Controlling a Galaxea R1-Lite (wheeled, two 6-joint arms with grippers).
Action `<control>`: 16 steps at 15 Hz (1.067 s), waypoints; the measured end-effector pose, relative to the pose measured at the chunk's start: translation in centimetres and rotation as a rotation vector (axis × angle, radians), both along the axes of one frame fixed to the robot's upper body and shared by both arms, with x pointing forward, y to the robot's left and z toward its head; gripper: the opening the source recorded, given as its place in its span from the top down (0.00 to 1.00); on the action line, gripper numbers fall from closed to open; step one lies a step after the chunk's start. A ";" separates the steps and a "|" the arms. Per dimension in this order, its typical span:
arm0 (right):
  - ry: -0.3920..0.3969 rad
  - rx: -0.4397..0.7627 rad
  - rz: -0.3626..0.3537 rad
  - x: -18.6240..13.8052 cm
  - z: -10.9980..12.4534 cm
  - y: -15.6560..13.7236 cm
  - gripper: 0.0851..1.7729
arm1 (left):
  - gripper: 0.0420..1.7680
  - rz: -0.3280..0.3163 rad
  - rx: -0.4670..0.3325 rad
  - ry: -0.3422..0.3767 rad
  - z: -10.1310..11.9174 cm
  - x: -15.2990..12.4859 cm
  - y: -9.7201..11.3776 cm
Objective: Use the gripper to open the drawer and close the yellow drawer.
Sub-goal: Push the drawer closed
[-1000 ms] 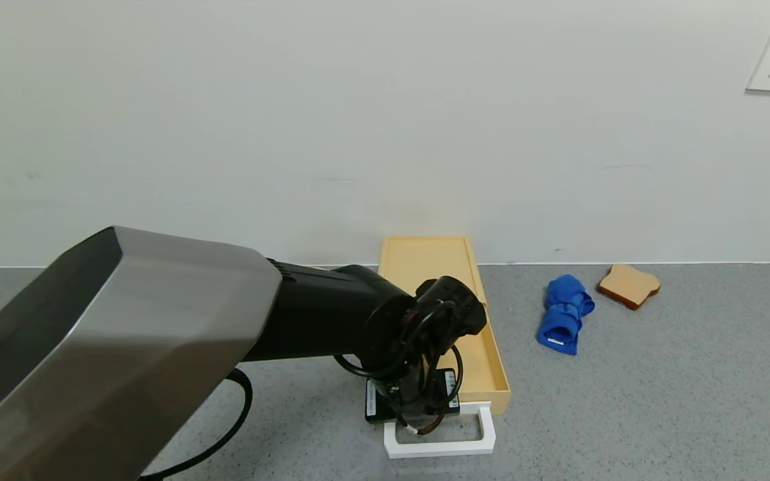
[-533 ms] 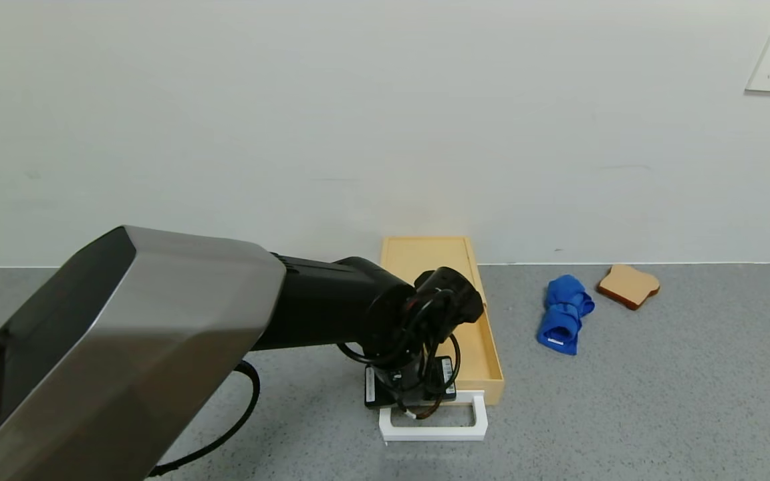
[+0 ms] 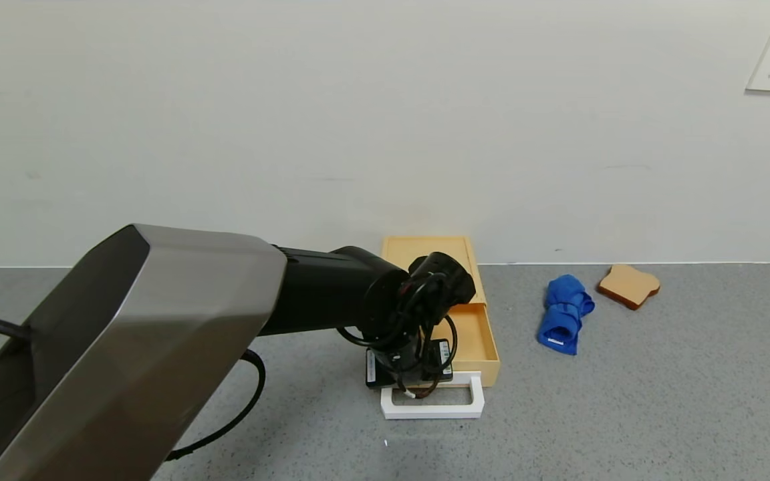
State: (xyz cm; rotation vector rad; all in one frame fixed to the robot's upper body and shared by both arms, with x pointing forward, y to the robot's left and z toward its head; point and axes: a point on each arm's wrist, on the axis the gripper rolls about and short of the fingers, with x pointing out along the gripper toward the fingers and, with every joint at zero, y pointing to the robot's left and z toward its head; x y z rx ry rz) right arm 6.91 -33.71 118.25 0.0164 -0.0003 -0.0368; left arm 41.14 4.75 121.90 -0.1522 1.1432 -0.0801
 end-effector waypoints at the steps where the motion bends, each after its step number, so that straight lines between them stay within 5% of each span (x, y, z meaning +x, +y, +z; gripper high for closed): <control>1: 0.000 0.000 0.000 0.0 0.0 0.0 0.04 | 0.96 0.002 -0.003 -0.007 0.1 0.3 0.1; 16: 0.000 0.000 0.000 0.0 0.0 0.0 0.04 | 0.96 -0.010 -0.059 -0.122 0.6 4.4 -0.1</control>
